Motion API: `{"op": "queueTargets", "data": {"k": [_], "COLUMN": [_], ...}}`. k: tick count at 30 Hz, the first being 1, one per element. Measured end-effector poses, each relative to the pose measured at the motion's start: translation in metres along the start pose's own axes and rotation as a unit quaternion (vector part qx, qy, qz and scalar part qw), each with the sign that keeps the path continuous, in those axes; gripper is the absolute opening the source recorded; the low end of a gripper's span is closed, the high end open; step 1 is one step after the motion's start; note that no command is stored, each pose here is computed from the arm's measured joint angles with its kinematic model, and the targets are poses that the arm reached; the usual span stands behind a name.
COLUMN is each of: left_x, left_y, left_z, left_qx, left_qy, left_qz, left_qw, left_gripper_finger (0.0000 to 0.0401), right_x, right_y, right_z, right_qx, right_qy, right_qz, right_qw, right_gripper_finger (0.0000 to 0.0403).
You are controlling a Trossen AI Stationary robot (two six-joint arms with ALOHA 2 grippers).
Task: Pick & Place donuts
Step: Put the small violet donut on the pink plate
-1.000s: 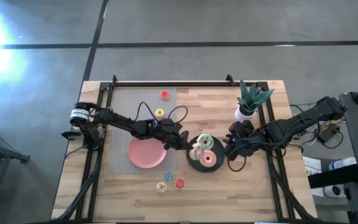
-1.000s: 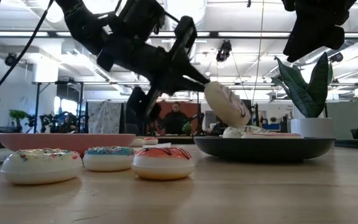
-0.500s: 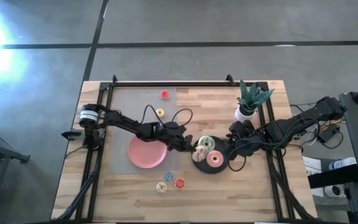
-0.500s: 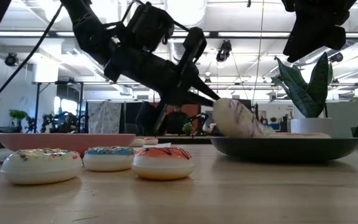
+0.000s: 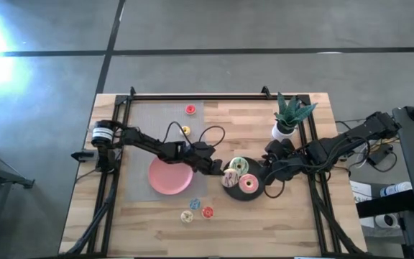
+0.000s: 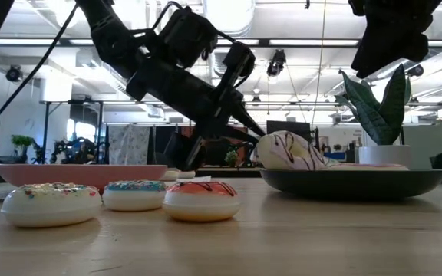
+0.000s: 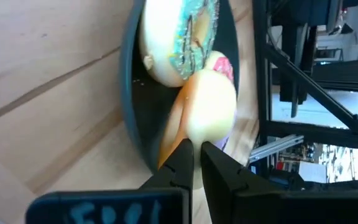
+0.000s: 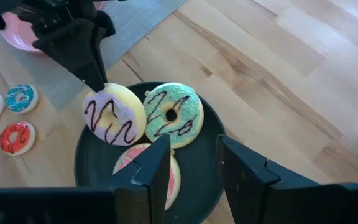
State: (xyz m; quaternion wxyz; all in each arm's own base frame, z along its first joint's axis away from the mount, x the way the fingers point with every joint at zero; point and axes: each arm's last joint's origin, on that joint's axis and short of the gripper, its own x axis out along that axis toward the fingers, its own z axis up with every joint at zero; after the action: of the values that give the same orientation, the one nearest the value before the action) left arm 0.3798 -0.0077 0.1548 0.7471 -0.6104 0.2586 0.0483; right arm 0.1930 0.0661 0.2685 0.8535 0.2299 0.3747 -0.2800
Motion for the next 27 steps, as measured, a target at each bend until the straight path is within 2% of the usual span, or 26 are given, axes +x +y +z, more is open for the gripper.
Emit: {"op": "queueTargets", "data": {"k": [3,9,14,17,21,27], "left_x": [0.0,-0.003,-0.001,0.002,0.018,0.029], "left_y": [-0.004,-0.026,-0.044,-0.045,-0.026,-0.015], "left_z": [0.001,0.005,0.01,0.01,0.006,0.004], "left_qx": [0.006,-0.009,-0.009,-0.003,-0.015,-0.008], "left_qy": [0.0,0.003,-0.001,-0.003,0.009,0.009], "left_qz": [-0.022,-0.114,-0.142,-0.135,-0.099,-0.083], "left_qw": [1.0,0.993,0.99,0.991,0.995,0.997], "left_gripper_finger": [0.0001,0.0,0.0,0.0,0.0,0.0], "right_x": [0.0,0.0,0.0,0.0,0.0,0.0], "right_y": [-0.001,-0.002,-0.002,-0.002,-0.002,-0.002], "right_z": [0.0,-0.001,-0.001,-0.001,-0.001,-0.001], "right_qx": [-0.003,-0.005,-0.004,-0.004,-0.004,0.001], "right_qy": [0.002,0.005,0.005,0.005,0.005,0.005], "right_qz": [-0.003,-0.01,-0.011,-0.011,-0.011,-0.011], "right_qw": [1.0,1.0,1.0,1.0,1.0,1.0], "right_gripper_finger": [0.0123,0.0123,0.0123,0.0123,0.0123,0.0123]}}
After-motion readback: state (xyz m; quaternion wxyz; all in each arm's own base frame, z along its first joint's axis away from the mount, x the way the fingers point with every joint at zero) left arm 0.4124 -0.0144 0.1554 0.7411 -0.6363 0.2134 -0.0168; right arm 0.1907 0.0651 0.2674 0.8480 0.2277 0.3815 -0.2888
